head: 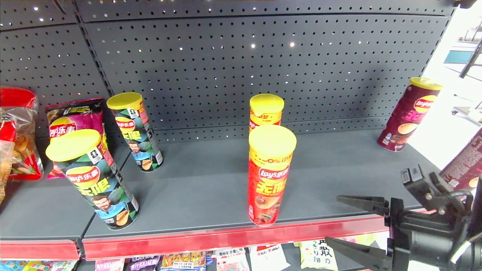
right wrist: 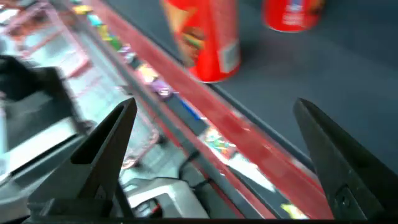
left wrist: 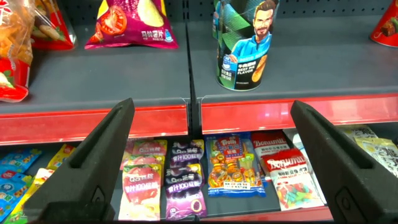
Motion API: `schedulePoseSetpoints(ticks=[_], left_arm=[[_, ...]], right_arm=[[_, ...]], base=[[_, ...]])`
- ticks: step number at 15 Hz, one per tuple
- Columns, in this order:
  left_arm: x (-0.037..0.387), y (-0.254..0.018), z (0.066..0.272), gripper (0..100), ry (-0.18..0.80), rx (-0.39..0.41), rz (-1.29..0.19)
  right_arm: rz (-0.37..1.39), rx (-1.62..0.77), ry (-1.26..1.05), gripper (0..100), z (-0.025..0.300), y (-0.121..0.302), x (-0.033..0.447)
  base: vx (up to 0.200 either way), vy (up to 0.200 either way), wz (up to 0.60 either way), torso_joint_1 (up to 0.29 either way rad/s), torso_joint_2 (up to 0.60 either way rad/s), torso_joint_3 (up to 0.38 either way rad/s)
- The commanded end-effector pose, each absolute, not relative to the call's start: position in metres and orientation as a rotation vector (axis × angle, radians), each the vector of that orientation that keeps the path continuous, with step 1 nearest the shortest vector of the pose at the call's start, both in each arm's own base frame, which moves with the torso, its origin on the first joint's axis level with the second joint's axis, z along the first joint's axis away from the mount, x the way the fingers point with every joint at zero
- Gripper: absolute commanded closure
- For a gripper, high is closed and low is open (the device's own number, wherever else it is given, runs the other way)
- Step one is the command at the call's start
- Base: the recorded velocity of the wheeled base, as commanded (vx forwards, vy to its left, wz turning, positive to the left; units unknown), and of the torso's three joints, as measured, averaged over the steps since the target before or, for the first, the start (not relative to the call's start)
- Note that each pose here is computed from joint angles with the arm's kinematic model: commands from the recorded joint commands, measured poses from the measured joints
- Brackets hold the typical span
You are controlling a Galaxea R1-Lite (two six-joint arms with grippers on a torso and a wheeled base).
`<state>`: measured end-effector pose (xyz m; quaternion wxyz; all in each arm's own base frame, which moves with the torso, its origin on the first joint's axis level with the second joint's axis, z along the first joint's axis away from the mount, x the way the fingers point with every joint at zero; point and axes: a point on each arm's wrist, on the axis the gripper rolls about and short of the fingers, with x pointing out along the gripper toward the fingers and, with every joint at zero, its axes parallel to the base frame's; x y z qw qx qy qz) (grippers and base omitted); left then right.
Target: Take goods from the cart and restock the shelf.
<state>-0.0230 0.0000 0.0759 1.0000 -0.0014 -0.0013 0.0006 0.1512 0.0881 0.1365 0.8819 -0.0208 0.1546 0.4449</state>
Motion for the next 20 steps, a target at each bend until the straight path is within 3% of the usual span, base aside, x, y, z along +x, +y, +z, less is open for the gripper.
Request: schedulePoseSetpoints(ticks=[1, 9, 20], left_arm=[[-0.023, 0.0, 0.076, 0, -0.002, -0.003, 0.002], [-0.023, 0.0, 0.076, 0, -0.002, -0.003, 0.002], [-0.023, 0.0, 0.076, 0, -0.002, -0.003, 0.002]], right_arm=[[0.839, -0.077, 0.36, 0, 0.131, 0.099, 0.166], [0.538, -0.17, 0.481, 0, 0.105, 0.133, 0.229], [0.585, -0.187, 0.482, 0, 0.101, 0.151, 0.234]], base=[[0.0, 0.0, 0.0, 0.0, 0.0, 0.0], [0.0, 0.0, 0.0, 0.0, 0.0, 0.0], [0.0, 0.0, 0.0, 0.0, 0.0, 0.0]])
